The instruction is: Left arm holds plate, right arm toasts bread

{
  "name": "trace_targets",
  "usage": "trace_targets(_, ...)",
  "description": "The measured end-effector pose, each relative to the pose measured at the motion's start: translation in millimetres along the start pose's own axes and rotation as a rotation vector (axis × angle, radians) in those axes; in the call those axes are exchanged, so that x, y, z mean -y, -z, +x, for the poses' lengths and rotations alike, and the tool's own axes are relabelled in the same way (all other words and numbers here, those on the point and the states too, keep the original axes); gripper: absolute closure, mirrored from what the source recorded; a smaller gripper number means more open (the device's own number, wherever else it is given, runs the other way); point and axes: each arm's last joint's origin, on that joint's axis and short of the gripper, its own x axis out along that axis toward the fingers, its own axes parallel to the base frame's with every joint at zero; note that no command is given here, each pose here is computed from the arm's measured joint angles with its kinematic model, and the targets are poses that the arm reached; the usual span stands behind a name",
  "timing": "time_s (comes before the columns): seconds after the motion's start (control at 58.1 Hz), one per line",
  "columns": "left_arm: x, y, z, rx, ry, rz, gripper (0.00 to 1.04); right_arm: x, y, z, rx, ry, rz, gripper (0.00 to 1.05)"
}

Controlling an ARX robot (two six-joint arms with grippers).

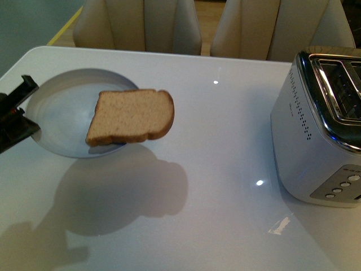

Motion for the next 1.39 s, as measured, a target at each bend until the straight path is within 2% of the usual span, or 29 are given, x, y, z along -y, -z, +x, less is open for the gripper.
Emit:
trace_targets(0.413,91.0,-1.4,-37.1,0.020,0.161,0.080,1.02,0.0,0.0,0.0,0.000,0.000,0.000,0.09)
trace_targets(0.516,115.8,6.2,-40.8,0.005,0.199,0.096,1.02,0.0,0.0,0.0,0.000,0.000,0.000,0.09)
trace_targets(0.723,147.0,24.4,-45.2,-0.047,0.242,0.083,1.02,0.0,0.0,0.0,0.000,0.000,0.000,0.09)
trace_targets(1.05,178.9,50.8,-53.4,-0.111,0.275,0.063,1.02,0.0,0.0,0.0,0.000,0.000,0.000,0.09)
trace_targets(1.394,184.9,59.1,-55.6,-0.127,0.277,0.059,1.02,0.0,0.0,0.0,0.000,0.000,0.000,0.09)
